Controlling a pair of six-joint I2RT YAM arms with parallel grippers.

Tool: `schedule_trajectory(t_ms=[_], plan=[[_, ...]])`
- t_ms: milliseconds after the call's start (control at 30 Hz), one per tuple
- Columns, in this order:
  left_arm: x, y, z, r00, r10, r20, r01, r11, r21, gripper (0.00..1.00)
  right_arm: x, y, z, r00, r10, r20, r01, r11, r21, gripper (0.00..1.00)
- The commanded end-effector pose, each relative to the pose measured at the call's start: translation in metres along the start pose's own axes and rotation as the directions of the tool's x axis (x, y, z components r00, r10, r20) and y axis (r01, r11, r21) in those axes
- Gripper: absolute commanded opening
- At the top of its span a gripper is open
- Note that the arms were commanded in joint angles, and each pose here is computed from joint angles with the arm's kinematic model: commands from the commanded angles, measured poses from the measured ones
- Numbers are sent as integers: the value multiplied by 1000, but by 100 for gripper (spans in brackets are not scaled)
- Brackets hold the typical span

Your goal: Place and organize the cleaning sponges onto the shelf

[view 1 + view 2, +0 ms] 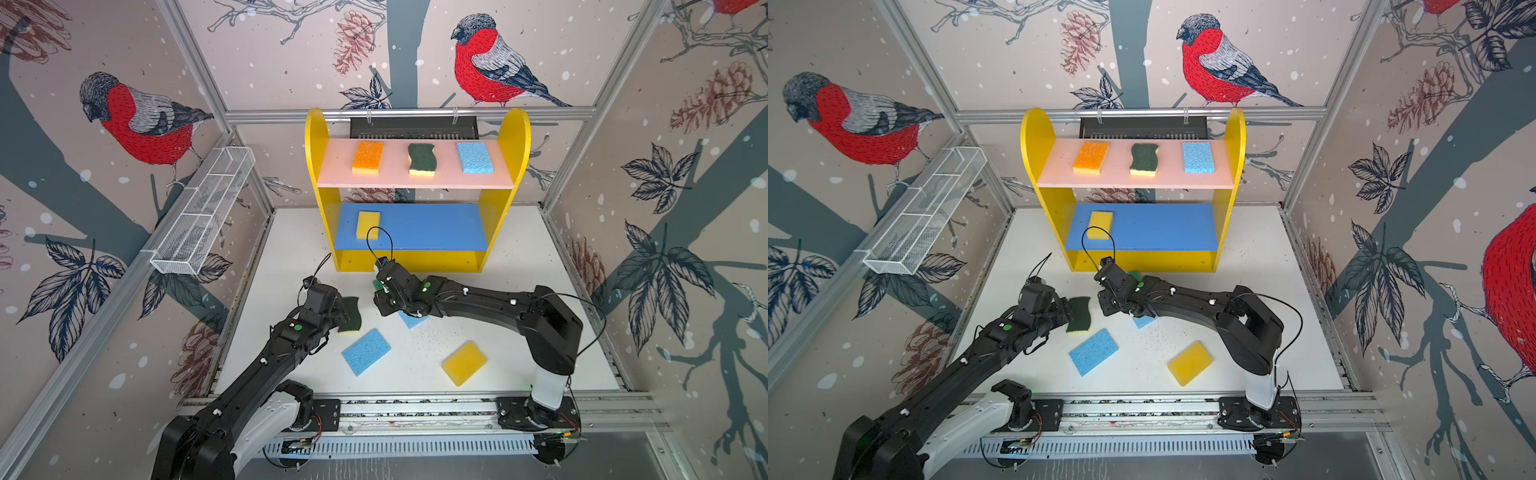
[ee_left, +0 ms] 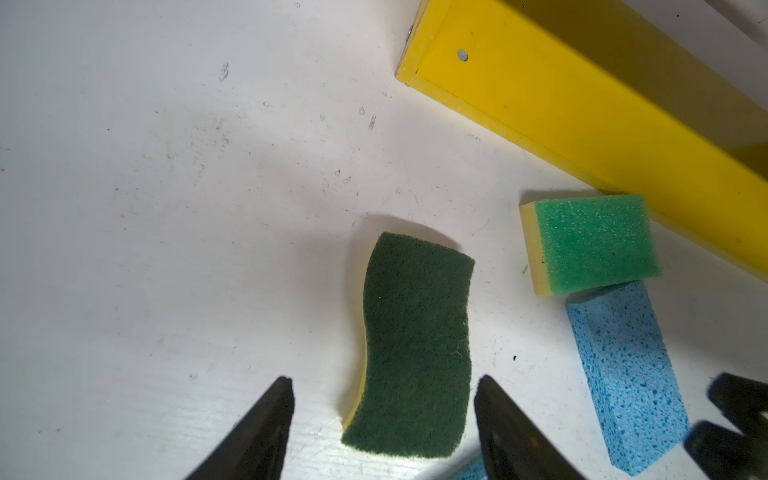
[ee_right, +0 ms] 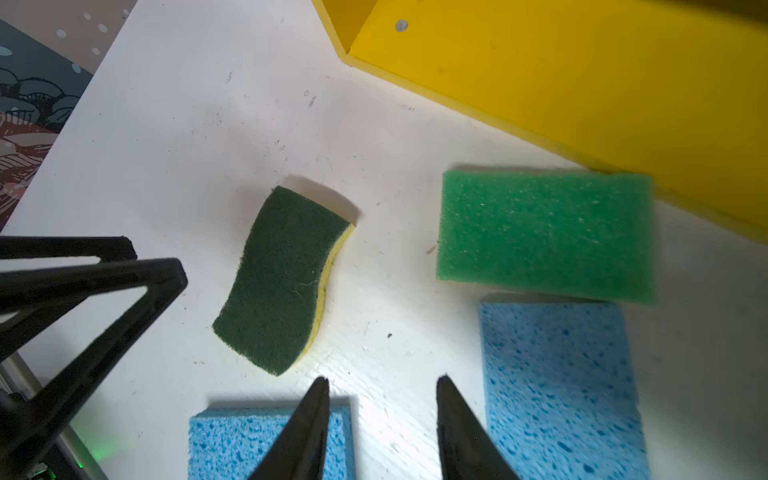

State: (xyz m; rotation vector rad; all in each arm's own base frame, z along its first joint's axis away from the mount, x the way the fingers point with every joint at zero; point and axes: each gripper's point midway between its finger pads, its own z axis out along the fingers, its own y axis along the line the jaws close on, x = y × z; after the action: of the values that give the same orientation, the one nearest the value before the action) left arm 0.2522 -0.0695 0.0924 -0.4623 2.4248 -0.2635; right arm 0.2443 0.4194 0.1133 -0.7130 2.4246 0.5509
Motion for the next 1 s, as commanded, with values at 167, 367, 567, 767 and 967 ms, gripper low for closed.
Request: schedule_trajectory(t_ms=[167, 367, 567, 767, 967], plan=[[-1, -2, 1, 999, 43, -6, -43, 999, 4, 74, 17, -34, -29, 999, 36, 35, -39, 995, 87, 50], [7, -8, 6, 997, 66, -49, -64, 998, 28, 78, 29, -54, -54, 994, 88, 69, -96, 989, 115, 77], [25, -11, 14, 989, 108, -99, -106, 994, 21, 80, 36, -82, -81, 981, 154, 121, -170, 976, 135, 91], [44, -14, 20, 979, 137, -149, -137, 991, 15, 82, 40, -117, -103, 961, 223, 164, -247, 958, 146, 95], [52, -17, 20, 973, 158, -169, -155, 987, 28, 83, 40, -142, -122, 937, 277, 214, -309, 942, 134, 97]])
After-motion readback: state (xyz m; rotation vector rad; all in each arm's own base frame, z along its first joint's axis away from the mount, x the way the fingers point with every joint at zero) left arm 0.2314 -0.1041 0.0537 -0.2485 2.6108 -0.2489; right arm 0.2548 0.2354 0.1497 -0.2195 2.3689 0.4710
